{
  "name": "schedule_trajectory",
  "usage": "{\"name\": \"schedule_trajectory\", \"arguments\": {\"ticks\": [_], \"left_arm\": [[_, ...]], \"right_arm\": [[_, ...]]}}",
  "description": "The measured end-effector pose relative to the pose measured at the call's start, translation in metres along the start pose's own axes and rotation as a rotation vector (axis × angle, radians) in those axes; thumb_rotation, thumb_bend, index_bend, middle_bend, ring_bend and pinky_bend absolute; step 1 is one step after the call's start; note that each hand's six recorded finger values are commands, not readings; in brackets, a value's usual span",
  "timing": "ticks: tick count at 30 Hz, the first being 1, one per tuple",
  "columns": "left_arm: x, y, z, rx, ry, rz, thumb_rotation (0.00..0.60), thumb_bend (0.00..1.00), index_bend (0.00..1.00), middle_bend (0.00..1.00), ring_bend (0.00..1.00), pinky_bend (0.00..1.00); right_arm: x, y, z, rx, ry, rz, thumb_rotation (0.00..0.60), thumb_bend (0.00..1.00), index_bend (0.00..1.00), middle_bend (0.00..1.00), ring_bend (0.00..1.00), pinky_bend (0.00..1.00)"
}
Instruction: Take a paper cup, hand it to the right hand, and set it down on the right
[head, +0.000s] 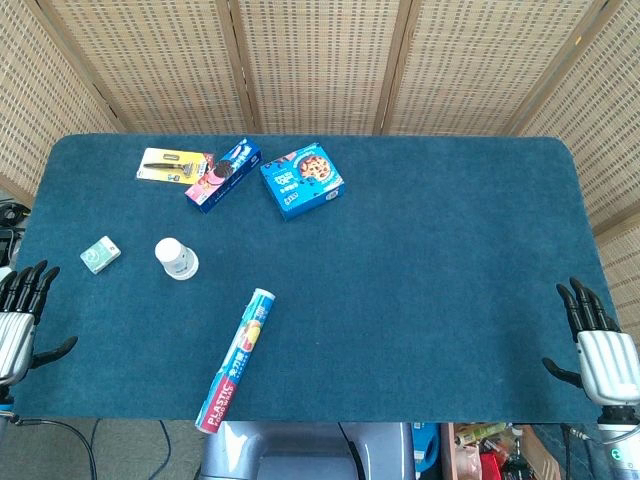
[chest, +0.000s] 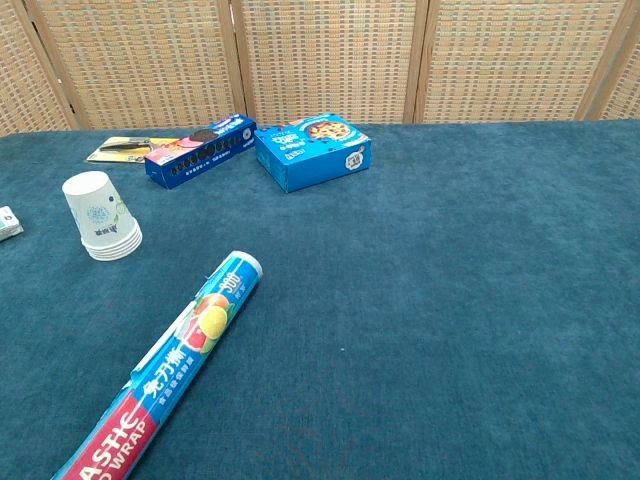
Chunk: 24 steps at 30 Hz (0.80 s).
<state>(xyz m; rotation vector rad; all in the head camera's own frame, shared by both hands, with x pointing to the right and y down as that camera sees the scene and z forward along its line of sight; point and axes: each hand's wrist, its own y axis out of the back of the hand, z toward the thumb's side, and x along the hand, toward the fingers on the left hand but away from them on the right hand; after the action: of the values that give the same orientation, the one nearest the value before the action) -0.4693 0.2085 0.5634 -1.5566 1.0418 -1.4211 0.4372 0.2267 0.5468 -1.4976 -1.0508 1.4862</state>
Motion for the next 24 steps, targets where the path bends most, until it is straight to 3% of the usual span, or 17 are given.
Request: {"name": "schedule_trajectory", "arguments": {"ticks": [13,19,24], "left_arm": [[0.008,-0.008,0.005,0.005,-0.01,-0.043,0.6,0.19,0.0,0.0,0.0,0.0],[0.042,-0.01,0.013,-0.003,-0.044,-0.076,0.6,0.2,0.0,0.0,0.0,0.0],[0.084,-0.022,0.024,0.03,-0.112,-0.163,0.6,0.2,0.0,0.0,0.0,0.0]], "right_arm": [[-0.001,0.003,-0.004,-0.006,-0.015,-0.022,0.6,0.0,0.0,0.0,0.0,0.0],[-0.005,-0.001,-0.007,0.002,-0.025,-0.009,0.6,0.0,0.0,0.0,0.0,0.0],[-0.009,-0.007,-0.01,0.018,-0.035,0.004,0.6,0.0,0.0,0.0,0.0,0.0]]}}
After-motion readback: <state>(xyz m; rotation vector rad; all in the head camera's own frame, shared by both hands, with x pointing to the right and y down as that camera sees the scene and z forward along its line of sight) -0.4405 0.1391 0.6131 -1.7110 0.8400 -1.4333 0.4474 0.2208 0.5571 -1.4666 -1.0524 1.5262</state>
